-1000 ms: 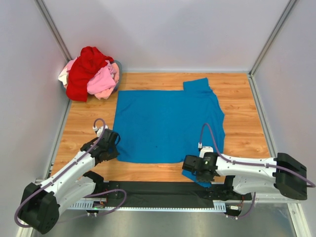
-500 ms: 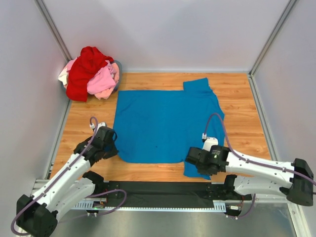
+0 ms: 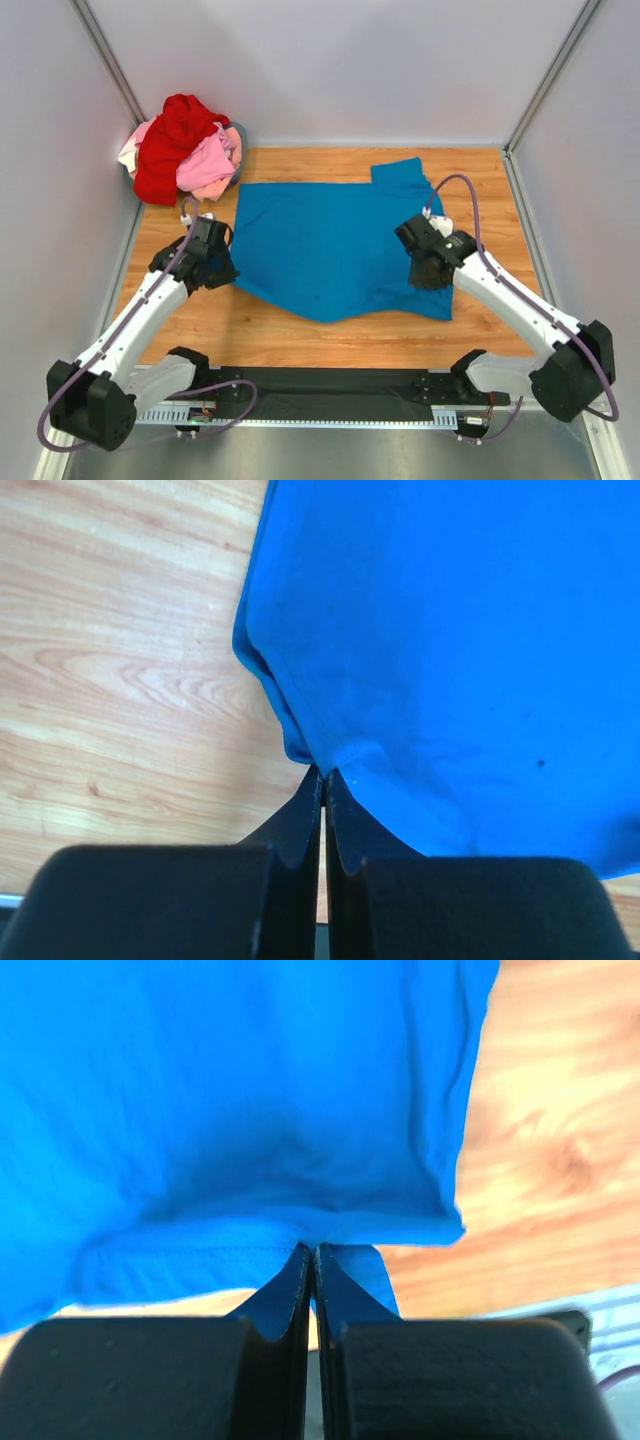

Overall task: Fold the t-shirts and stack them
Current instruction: Fold the tshirt

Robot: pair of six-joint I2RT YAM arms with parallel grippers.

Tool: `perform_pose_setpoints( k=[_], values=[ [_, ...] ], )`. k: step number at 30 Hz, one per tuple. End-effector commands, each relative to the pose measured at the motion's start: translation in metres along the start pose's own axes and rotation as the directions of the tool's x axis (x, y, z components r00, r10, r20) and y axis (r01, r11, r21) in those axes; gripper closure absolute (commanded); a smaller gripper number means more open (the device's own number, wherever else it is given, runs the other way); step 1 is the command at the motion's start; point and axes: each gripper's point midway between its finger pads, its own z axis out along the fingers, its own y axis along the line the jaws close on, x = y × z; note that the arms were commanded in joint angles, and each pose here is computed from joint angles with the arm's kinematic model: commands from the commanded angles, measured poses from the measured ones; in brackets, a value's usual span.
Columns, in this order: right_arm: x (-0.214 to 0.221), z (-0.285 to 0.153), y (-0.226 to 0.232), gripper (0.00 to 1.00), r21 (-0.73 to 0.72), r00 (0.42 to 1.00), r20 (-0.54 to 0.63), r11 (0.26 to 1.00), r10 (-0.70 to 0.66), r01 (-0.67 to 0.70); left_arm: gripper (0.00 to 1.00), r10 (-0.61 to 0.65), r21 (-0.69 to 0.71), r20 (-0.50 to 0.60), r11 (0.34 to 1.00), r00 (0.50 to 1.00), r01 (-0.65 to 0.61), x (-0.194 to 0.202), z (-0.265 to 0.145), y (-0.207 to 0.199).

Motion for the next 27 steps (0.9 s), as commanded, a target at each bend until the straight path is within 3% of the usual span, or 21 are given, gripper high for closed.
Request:
perform_pose_setpoints(
  k=[1,10,27],
  values=[
    [-0.045,-0.001,0.013,1.0,-0.053,0.995,0.064,0.996,-0.073,0.077,1.0,0.063,0.015,0.002,0.998,0.998,-0.063,-0.019,0.005,-0.009],
    [-0.097,0.015,0.024,0.99,-0.109,0.994,0.036,0.989,-0.099,0.102,1.0,0.052,-0.029,-0.02,0.998,0.998,-0.052,-0.05,0.03,-0.006],
    [-0.14,0.047,0.032,1.0,-0.114,0.99,-0.017,0.984,-0.139,0.136,1.0,0.05,-0.081,-0.102,0.995,0.994,-0.058,-0.058,0.069,-0.003]
  ],
)
